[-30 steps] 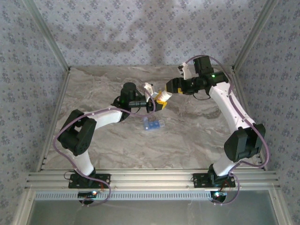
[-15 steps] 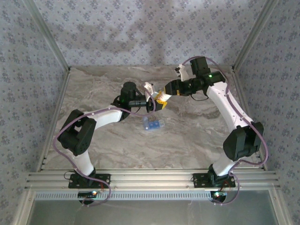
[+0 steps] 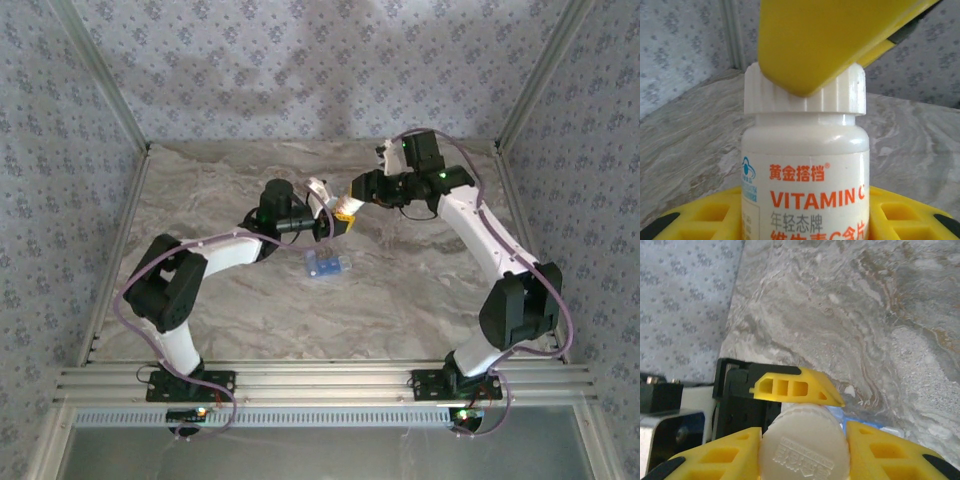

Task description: Sort the pills into containers

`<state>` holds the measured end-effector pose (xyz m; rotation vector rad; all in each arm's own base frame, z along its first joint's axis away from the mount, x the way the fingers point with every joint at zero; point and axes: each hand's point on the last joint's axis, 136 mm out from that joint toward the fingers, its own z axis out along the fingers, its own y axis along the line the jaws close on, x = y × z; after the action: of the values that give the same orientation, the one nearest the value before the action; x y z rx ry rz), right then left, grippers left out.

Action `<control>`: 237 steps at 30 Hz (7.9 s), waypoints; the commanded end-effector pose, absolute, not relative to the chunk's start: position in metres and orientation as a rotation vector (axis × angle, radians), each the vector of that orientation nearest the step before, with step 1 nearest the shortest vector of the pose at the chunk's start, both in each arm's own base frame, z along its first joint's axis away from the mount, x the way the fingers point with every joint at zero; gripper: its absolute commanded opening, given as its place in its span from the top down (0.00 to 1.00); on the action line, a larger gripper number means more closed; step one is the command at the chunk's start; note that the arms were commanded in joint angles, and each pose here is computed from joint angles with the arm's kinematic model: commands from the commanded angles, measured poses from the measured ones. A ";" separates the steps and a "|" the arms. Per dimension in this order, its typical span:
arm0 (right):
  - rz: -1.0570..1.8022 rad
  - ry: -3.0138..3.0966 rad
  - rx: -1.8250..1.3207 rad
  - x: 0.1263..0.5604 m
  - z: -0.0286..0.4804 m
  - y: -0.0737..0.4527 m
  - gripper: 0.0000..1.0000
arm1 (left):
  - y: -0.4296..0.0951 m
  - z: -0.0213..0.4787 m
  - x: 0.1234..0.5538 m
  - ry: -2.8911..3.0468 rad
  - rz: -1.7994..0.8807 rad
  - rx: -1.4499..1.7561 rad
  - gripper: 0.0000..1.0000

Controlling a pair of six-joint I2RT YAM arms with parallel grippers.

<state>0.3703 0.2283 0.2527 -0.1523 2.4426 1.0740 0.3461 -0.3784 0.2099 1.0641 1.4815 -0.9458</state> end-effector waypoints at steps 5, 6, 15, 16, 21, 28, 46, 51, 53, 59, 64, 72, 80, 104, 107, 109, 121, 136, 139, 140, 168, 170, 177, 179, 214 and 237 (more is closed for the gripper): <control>1.088 2.443 0.194 0.380 0.243 0.236 0.59 | -0.397 0.247 0.347 1.305 -0.722 0.984 1.00; 1.081 2.446 0.199 0.380 0.243 0.236 0.59 | -0.398 0.245 0.348 1.306 -0.720 0.979 1.00; 1.042 2.381 0.191 0.380 0.278 0.210 0.30 | -0.389 0.238 0.358 1.325 -0.728 0.962 1.00; 1.040 2.363 0.182 0.380 0.284 0.207 0.28 | -0.388 0.238 0.359 1.322 -0.734 0.964 1.00; 1.057 2.289 0.101 0.377 0.306 0.197 0.22 | -0.381 0.243 0.353 1.311 -0.831 0.989 1.00; 1.007 2.257 -0.167 0.377 0.311 0.203 0.18 | -0.378 0.250 0.341 1.303 -0.988 1.056 1.00; 0.960 2.387 -0.300 0.366 0.273 0.228 0.26 | -0.380 0.260 0.337 1.285 -1.027 1.069 1.00; 0.966 2.387 -0.295 0.363 0.272 0.228 0.36 | -0.378 0.262 0.339 1.287 -1.026 1.063 1.00; 0.971 2.389 -0.293 0.363 0.272 0.228 0.41 | -0.378 0.263 0.340 1.286 -1.024 1.061 1.00; 0.965 2.408 -0.201 0.367 0.268 0.228 0.57 | -0.377 0.267 0.342 1.283 -1.016 1.043 1.00; 0.996 2.391 0.093 0.377 0.264 0.224 0.61 | -0.373 0.273 0.350 1.272 -0.921 0.964 1.00; 1.050 2.386 0.166 0.377 0.272 0.233 0.60 | -0.372 0.270 0.356 1.279 -0.840 0.911 1.00; 1.008 2.341 0.108 0.375 0.296 0.210 0.34 | -0.372 0.263 0.359 1.294 -0.867 0.913 1.00; 0.953 2.299 -0.149 0.372 0.301 0.218 0.21 | -0.385 0.268 0.344 1.276 -1.037 0.997 1.00; 0.963 2.295 -0.167 0.371 0.304 0.223 0.21 | -0.385 0.267 0.344 1.280 -1.039 1.000 1.00; 0.967 2.295 -0.174 0.370 0.305 0.226 0.22 | -0.385 0.267 0.344 1.282 -1.037 1.001 1.00; 0.977 2.311 -0.179 0.369 0.298 0.235 0.53 | -0.385 0.269 0.344 1.280 -1.037 1.001 1.00; 0.945 2.357 -0.029 0.367 0.279 0.243 0.67 | -0.382 0.266 0.348 1.321 -1.004 0.986 0.99; 0.926 2.360 -0.040 0.365 0.280 0.239 0.67 | -0.378 0.262 0.354 1.374 -0.978 0.961 0.82; 0.913 2.360 -0.038 0.366 0.279 0.237 0.68 | -0.377 0.262 0.355 1.387 -0.971 0.953 0.74; 0.303 2.398 0.091 0.399 0.183 0.123 0.69 | -0.251 0.246 0.378 1.733 -0.348 0.526 0.02; 0.242 2.389 0.106 0.403 0.175 0.115 0.69 | -0.228 0.243 0.386 1.806 -0.212 0.434 0.02; 0.079 2.336 0.162 0.417 0.159 0.093 0.69 | -0.191 0.246 0.390 1.850 -0.067 0.306 0.02; 0.051 2.336 0.180 0.418 0.149 0.089 0.70 | -0.190 0.245 0.390 1.861 -0.062 0.304 0.02; 0.171 2.330 0.200 0.409 0.152 0.099 0.25 | -0.180 0.217 0.402 2.024 -0.191 0.042 0.02; 0.560 2.594 -0.362 0.343 0.104 0.242 0.26 | -0.192 0.150 0.406 2.439 -0.215 0.146 1.00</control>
<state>0.3546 0.2369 0.1163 -0.3001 2.5362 0.5461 0.4141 -0.1904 0.1637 0.0835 2.3404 -0.2236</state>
